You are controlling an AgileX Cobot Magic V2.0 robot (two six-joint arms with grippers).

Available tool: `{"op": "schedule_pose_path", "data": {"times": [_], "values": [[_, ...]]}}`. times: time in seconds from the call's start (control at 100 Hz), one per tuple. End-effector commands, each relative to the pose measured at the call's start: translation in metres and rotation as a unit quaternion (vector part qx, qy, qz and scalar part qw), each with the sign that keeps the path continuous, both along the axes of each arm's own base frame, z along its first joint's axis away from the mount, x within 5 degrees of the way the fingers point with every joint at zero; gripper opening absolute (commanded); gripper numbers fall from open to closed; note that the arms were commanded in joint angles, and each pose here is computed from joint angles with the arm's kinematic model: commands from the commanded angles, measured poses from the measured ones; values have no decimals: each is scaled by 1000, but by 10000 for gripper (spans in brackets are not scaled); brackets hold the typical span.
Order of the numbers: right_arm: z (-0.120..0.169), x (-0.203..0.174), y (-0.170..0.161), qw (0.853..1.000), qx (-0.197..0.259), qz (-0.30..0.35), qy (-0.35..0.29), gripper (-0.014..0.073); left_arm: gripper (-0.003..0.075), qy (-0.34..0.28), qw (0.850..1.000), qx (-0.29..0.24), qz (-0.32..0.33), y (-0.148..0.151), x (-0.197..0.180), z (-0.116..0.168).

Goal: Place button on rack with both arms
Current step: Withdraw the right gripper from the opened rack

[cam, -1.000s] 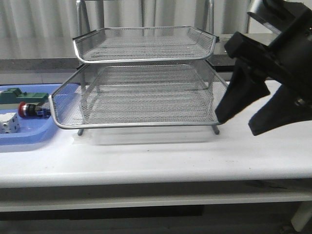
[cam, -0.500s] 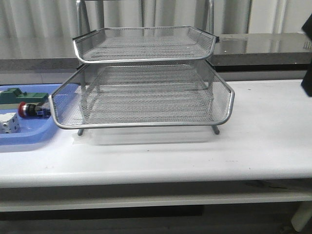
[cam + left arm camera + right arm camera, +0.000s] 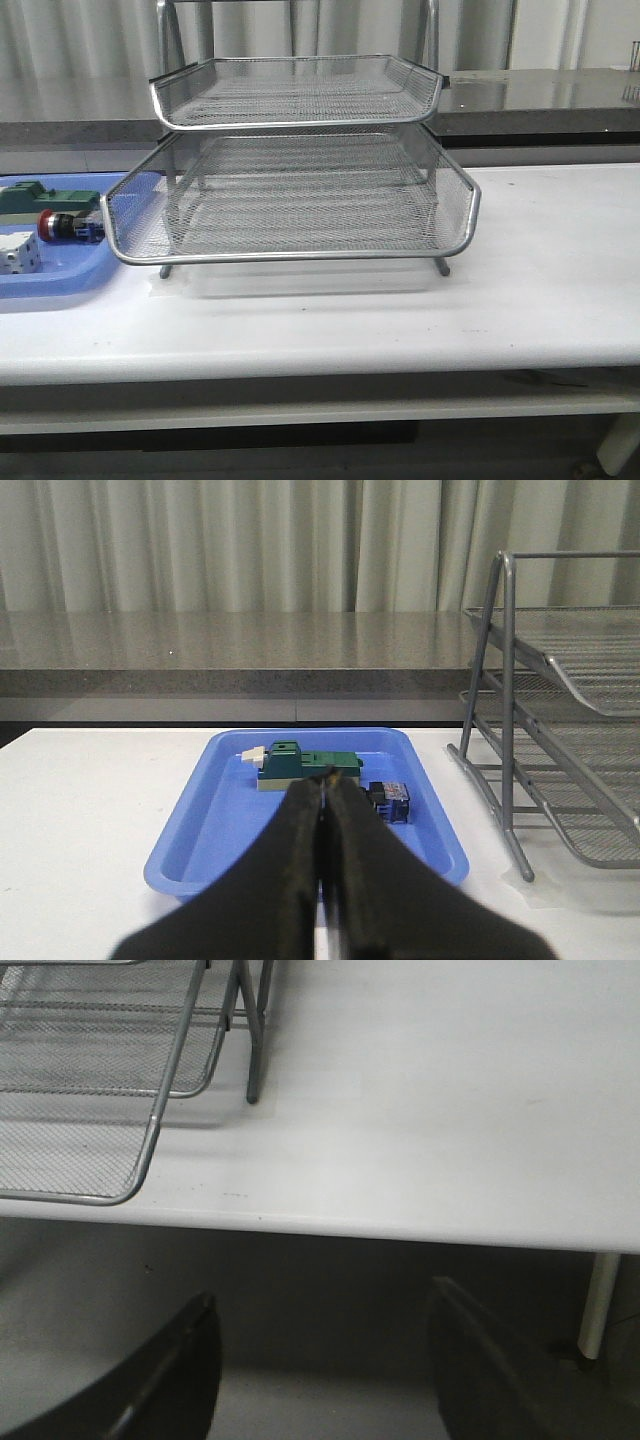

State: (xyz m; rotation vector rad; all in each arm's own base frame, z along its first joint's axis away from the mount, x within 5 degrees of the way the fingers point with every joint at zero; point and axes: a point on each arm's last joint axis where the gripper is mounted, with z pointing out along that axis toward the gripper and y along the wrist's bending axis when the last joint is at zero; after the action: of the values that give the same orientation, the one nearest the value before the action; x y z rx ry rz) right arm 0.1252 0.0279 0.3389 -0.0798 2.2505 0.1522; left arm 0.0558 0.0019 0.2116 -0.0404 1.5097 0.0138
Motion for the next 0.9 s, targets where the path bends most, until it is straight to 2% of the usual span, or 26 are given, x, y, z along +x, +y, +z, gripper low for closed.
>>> {"op": "schedule_pose_path", "data": {"times": [0.0,0.13,0.23,0.41,0.48,0.89], "values": [[13,-8,-5,999,-4,-6,-37,454,-21,-31,999,-8,-3,0,0,-10],[14,-16,-9,999,-18,-12,-36,414,-21,-31,999,-8,-3,0,0,-10],[14,-19,-12,999,-28,-15,-33,289,-21,-31,999,-8,-3,0,0,-10],[13,-19,-13,999,-33,-17,-32,6,-21,-31,999,-8,-3,0,0,-10],[13,-19,-13,999,-33,-17,-32,-69,-21,-31,999,-8,-3,0,0,-10],[13,-19,-13,999,-33,-17,-32,-68,-21,-31,999,-8,-3,0,0,-10]]}}
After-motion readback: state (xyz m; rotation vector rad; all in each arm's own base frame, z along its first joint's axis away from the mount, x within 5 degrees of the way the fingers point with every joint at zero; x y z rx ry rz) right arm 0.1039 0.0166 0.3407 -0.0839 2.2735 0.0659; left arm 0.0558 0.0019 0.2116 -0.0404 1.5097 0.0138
